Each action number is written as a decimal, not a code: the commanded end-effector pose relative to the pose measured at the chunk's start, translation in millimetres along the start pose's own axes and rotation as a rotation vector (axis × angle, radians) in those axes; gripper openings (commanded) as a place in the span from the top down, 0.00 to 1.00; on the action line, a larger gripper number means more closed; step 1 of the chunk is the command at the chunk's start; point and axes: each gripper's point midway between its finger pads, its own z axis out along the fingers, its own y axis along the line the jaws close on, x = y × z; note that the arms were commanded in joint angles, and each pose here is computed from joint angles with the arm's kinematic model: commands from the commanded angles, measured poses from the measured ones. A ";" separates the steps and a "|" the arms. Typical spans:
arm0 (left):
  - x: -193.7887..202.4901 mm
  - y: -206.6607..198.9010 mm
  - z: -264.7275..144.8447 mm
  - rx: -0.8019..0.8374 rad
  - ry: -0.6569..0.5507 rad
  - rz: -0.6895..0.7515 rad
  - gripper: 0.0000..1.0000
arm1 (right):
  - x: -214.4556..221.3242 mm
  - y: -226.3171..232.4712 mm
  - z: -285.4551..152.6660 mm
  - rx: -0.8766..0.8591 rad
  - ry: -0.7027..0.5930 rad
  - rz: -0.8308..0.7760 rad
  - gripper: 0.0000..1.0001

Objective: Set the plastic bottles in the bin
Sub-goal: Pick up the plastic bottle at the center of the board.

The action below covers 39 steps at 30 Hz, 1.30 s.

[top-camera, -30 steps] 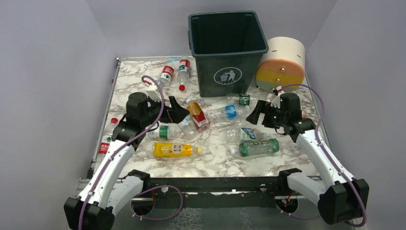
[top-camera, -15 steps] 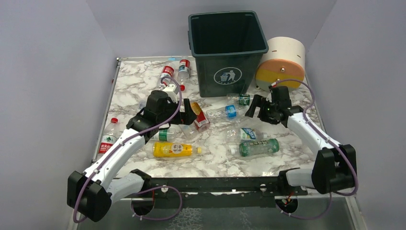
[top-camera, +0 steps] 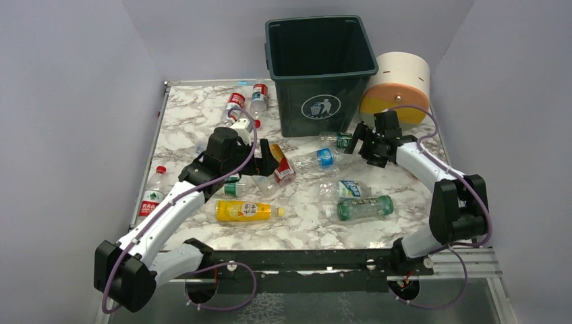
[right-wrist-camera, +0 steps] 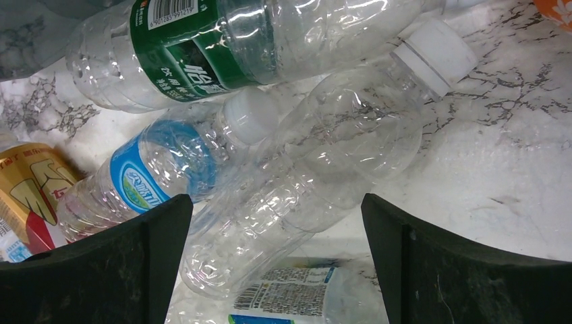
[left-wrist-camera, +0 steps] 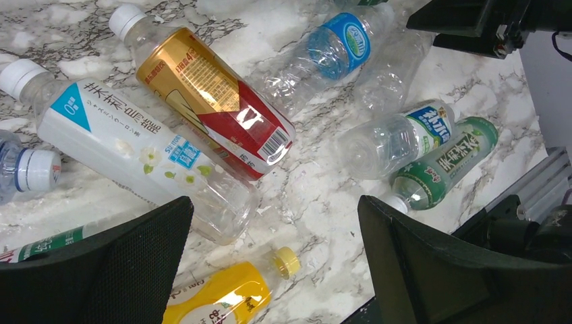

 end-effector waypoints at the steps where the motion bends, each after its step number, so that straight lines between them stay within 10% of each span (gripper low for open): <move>1: -11.2 -16.7 -6.2 0.056 -0.024 0.006 0.01 | -7.0 2.3 4.3 0.017 -0.023 0.040 0.00; 23: -7.0 -18.4 -10.2 0.049 -0.029 0.009 0.01 | 25.0 -16.5 31.9 0.044 0.046 0.064 0.02; 39: -6.0 -25.1 -12.5 0.071 -0.031 0.012 0.01 | 28.1 -18.5 30.7 0.032 0.030 0.062 0.28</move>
